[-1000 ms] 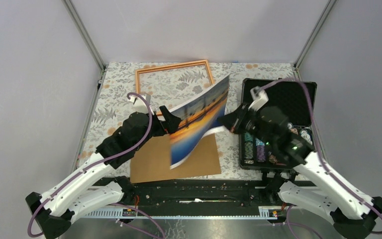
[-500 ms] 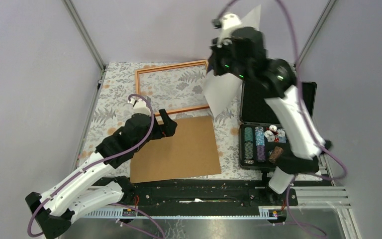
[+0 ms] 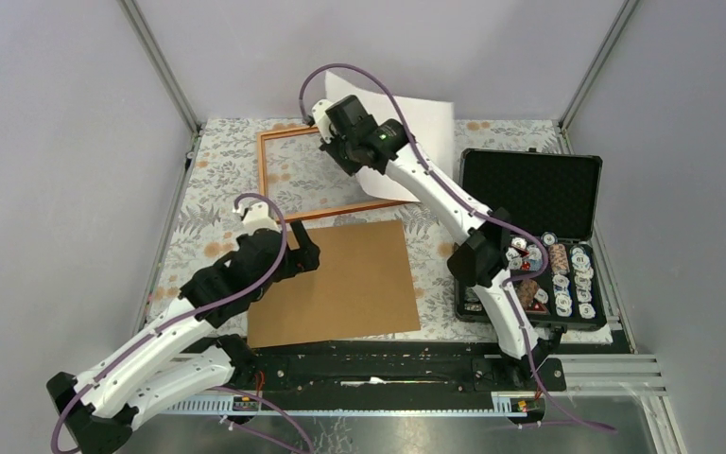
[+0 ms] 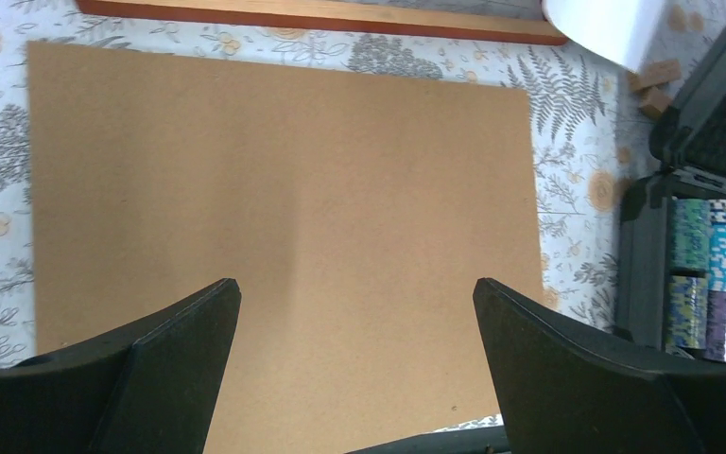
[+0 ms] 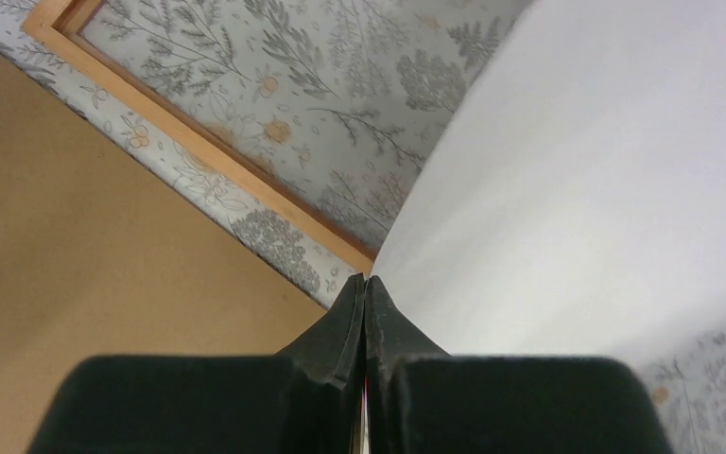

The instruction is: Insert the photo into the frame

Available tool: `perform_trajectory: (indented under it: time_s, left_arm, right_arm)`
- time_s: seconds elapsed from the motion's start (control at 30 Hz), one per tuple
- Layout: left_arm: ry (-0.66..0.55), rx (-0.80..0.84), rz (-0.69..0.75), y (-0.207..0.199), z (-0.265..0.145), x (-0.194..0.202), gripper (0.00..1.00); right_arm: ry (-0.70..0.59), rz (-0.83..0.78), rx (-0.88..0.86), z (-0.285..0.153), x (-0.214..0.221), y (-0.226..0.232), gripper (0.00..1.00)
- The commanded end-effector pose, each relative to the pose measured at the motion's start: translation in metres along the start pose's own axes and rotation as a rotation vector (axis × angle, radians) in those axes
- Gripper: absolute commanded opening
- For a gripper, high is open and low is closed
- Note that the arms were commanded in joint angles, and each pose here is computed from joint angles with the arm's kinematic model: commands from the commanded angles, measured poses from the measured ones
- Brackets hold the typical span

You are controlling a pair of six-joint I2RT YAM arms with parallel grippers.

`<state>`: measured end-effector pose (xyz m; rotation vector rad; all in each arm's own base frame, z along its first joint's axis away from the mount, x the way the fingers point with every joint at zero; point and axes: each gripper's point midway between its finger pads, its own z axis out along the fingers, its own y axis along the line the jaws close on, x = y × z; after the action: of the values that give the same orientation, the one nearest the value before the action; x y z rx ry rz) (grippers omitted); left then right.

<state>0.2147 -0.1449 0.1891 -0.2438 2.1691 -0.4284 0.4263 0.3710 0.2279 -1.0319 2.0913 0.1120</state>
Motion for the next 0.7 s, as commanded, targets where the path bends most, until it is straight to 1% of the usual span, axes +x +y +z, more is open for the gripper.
perform_trajectory:
  time_s: [0.0, 0.1, 0.17, 0.3, 0.4, 0.53, 0.67]
  left_arm:
    - [-0.079, -0.049, -0.057, 0.014, -0.007, -0.012, 0.99]
    - [-0.114, -0.054, -0.058, 0.011, -0.01, -0.025, 0.99]
    - [-0.139, -0.059, -0.033, 0.008, -0.014, -0.037, 0.99]
    - [-0.232, -0.1, 0.02, 0.001, -0.031, -0.081, 0.99]
    - [-0.339, -0.114, 0.044, -0.005, -0.053, -0.123, 0.99]
    - [-0.471, -0.133, 0.081, -0.009, -0.079, -0.167, 0.99]
    - [-0.579, -0.148, 0.1, -0.014, -0.095, -0.198, 0.99]
  right_arm:
    - [-0.162, -0.068, -0.082, 0.008, -0.041, 0.02, 0.0]
    - [-0.172, -0.044, -0.129, 0.026, -0.039, 0.035, 0.0]
    - [-0.196, -0.02, -0.184, 0.037, -0.042, 0.052, 0.0]
    - [-0.221, 0.04, -0.258, 0.06, -0.044, 0.08, 0.0]
    - [-0.249, 0.104, -0.264, 0.075, -0.05, 0.089, 0.0]
    - [-0.26, 0.22, -0.241, 0.087, -0.053, 0.089, 0.0]
    - [-0.242, 0.323, -0.14, 0.092, -0.046, 0.082, 0.0]
